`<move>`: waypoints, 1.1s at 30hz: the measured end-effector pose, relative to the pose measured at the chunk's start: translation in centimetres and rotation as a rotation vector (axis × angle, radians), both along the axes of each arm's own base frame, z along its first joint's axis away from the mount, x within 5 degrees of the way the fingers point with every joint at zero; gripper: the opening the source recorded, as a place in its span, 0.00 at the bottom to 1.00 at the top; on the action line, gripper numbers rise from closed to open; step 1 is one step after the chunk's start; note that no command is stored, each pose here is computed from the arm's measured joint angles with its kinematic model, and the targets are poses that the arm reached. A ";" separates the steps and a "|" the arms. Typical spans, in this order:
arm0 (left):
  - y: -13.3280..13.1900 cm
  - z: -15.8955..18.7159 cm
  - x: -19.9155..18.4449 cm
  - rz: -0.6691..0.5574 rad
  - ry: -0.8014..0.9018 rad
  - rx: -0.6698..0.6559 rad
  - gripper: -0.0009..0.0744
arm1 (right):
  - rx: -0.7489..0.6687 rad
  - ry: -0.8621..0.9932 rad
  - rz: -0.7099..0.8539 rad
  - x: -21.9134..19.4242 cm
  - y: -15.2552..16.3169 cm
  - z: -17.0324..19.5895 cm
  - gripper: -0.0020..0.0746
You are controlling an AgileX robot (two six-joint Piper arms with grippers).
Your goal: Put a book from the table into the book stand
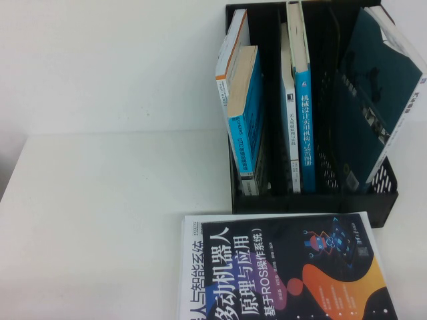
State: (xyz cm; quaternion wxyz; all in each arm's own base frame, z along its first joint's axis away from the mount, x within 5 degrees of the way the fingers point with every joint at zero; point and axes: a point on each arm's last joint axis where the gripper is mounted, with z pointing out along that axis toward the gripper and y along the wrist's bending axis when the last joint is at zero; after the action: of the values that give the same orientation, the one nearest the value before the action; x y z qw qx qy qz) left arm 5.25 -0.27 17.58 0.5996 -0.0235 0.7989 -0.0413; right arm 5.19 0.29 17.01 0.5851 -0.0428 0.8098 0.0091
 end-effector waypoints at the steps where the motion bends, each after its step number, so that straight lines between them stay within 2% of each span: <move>1: 0.0 0.0 0.0 0.000 0.000 0.000 0.01 | -0.002 0.000 0.001 0.0 0.0 0.0 0.04; 6: 0.0 0.0 0.0 0.000 -0.002 0.000 0.01 | -0.003 -0.017 0.002 0.0 0.0 0.1 0.04; 9: 0.0 0.3 0.1 0.003 -0.049 0.005 0.01 | 0.000 -0.087 0.005 0.2 0.0 0.7 0.04; 13: 0.1 1.8 0.4 0.010 -0.219 0.015 0.01 | 0.016 -0.282 0.015 0.5 0.2 2.4 0.04; 18: 0.2 4.1 0.2 0.027 -0.470 -0.077 0.01 | 0.037 -0.490 0.025 0.3 0.2 4.3 0.04; 27: 0.4 6.3 -0.5 0.037 -0.730 -0.107 0.01 | 0.152 -0.641 0.030 0.0 0.3 5.7 0.04; 33: 0.5 6.9 -0.8 0.040 -0.807 -0.111 0.01 | 0.174 -0.708 0.032 -0.3 0.2 6.3 0.04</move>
State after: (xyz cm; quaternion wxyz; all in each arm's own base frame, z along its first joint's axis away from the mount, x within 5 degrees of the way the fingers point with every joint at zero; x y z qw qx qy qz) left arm 4.41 0.20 24.52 0.8635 -0.0531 0.4953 -0.0784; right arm 4.94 0.51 23.34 0.8305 -0.0058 0.5524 0.0717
